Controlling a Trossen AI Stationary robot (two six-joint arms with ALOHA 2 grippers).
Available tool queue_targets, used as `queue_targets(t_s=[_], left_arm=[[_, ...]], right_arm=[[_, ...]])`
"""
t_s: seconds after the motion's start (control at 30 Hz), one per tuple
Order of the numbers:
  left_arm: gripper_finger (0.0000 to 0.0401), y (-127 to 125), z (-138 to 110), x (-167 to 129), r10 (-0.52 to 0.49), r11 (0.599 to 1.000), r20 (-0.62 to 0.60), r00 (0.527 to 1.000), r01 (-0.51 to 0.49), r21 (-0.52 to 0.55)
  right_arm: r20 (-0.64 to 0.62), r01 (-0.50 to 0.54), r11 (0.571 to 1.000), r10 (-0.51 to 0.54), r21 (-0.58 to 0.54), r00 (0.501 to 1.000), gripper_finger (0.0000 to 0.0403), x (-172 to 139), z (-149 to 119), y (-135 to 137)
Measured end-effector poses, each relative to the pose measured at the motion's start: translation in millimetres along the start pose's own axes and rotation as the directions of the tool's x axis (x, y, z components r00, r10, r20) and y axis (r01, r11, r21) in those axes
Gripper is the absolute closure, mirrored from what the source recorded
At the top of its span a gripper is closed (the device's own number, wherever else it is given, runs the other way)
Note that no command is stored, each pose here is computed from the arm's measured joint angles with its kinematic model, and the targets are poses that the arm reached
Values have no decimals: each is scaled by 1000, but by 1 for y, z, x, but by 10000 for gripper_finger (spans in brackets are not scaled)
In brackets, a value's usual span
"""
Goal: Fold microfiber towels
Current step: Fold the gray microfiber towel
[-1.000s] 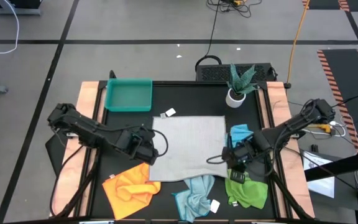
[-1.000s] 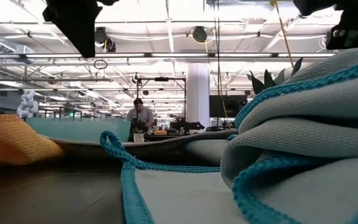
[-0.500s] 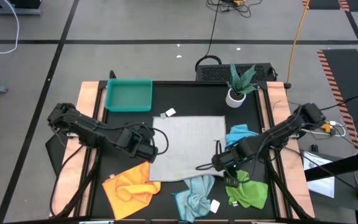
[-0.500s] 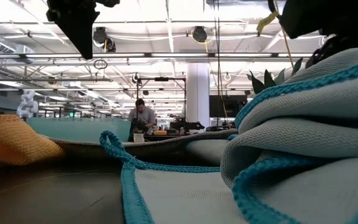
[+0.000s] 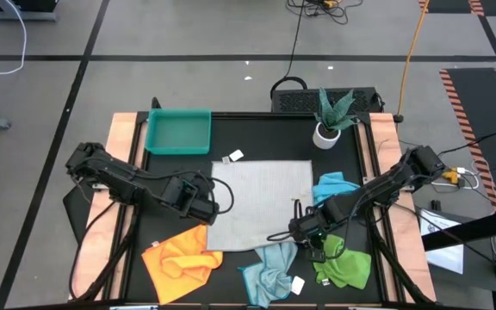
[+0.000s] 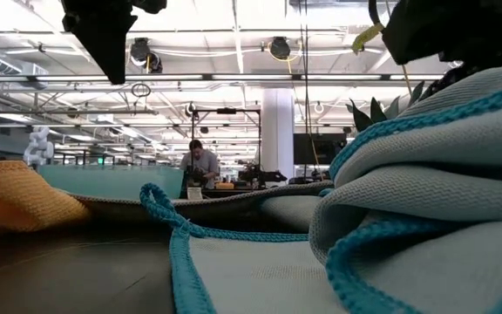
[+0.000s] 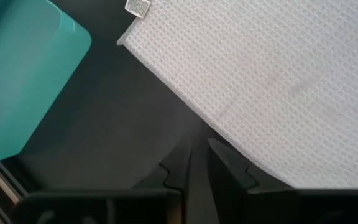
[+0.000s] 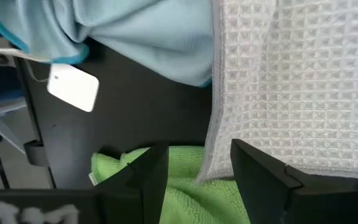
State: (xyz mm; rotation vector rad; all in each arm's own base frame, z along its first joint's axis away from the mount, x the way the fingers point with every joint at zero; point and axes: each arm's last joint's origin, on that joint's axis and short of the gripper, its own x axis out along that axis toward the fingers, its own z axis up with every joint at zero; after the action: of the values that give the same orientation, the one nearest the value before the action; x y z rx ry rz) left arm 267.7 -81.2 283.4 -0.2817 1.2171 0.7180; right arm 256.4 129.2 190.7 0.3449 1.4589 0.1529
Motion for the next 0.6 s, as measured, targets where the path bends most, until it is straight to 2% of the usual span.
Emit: queue_targets(t_s=[0.4,0.6], left_arm=[[327,-1,0,0,-8,1000,3,1000,8,-2],[327,-15,-1,-4,-108,993,64,992,105,55]], right_arm=[[-79,74,997,-73,13,994,236,23,-2,0],[-72,106,994,-104,26,992,259,22,-1,-4]])
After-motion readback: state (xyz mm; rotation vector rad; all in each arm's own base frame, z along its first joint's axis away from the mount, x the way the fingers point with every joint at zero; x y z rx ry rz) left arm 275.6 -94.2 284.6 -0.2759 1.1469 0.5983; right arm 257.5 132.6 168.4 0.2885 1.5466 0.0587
